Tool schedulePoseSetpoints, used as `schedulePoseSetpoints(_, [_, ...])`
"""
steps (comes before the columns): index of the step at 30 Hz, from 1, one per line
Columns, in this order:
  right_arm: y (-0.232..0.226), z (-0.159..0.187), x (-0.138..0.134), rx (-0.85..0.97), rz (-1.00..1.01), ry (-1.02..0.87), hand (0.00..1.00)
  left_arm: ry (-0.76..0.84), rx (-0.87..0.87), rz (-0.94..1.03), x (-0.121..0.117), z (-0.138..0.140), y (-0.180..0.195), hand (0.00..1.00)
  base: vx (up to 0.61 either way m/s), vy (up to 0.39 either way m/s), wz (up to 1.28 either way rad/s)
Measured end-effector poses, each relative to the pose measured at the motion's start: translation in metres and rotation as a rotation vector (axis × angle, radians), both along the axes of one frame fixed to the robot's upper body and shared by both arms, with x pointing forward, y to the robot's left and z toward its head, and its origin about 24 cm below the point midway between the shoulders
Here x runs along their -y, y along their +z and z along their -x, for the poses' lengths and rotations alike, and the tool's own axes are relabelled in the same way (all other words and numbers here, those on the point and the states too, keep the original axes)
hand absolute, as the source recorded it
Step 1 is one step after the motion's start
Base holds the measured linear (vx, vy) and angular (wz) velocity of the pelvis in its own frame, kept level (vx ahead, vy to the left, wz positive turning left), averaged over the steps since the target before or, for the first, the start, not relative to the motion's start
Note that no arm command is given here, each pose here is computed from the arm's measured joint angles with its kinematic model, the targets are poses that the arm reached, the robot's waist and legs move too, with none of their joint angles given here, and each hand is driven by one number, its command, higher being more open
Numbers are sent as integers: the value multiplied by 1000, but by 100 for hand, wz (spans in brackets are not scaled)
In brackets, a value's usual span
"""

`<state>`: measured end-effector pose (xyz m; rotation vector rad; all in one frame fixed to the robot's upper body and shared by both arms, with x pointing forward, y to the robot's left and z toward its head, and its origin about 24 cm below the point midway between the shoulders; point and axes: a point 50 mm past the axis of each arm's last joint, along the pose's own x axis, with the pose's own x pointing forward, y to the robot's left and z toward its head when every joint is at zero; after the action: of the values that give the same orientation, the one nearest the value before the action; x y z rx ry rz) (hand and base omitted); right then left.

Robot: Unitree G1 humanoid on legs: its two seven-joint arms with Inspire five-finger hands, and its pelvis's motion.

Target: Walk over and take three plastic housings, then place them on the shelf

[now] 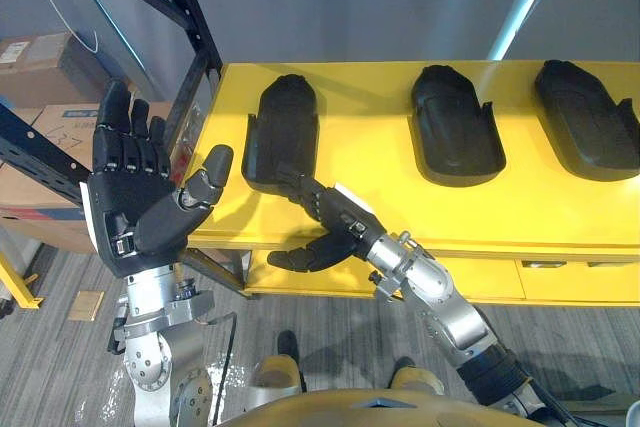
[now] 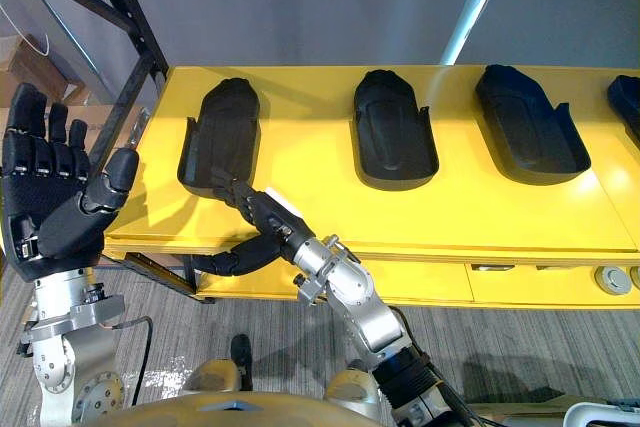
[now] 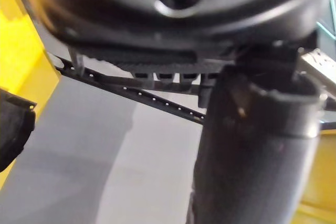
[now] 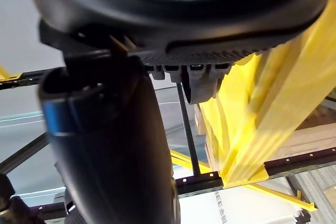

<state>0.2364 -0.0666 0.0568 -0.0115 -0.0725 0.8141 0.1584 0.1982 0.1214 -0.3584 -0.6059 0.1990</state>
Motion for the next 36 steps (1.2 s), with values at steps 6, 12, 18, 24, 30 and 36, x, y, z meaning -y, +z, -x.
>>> schedulePoseSetpoints(6, [0, 0, -2, 14, 14, -14, 100, -8, -3, 4, 2, 0, -1, 100, 0, 0, 0])
schedulePoseSetpoints(12, [0, -1, -2, 14, 11, -29, 100, -16, -13, 9, 4, 0, -2, 100, 0, 0, 0])
schedulePoseSetpoints(18, [2, -1, -5, 20, 3, -54, 100, -26, -15, 12, 5, 0, -3, 100, 0, 0, 0])
schedulePoseSetpoints(24, [3, -1, -7, 41, 2, -69, 100, -31, -27, 13, 6, -1, -4, 100, 0, 0, 0])
schedulePoseSetpoints(30, [3, -2, -6, 40, 1, -76, 100, -32, -28, 13, 6, -1, -4, 100, 0, 0, 0])
schedulePoseSetpoints(36, [3, -1, -7, 43, 0, -73, 100, -41, -26, 8, 7, -1, -4, 100, 0, 0, 0])
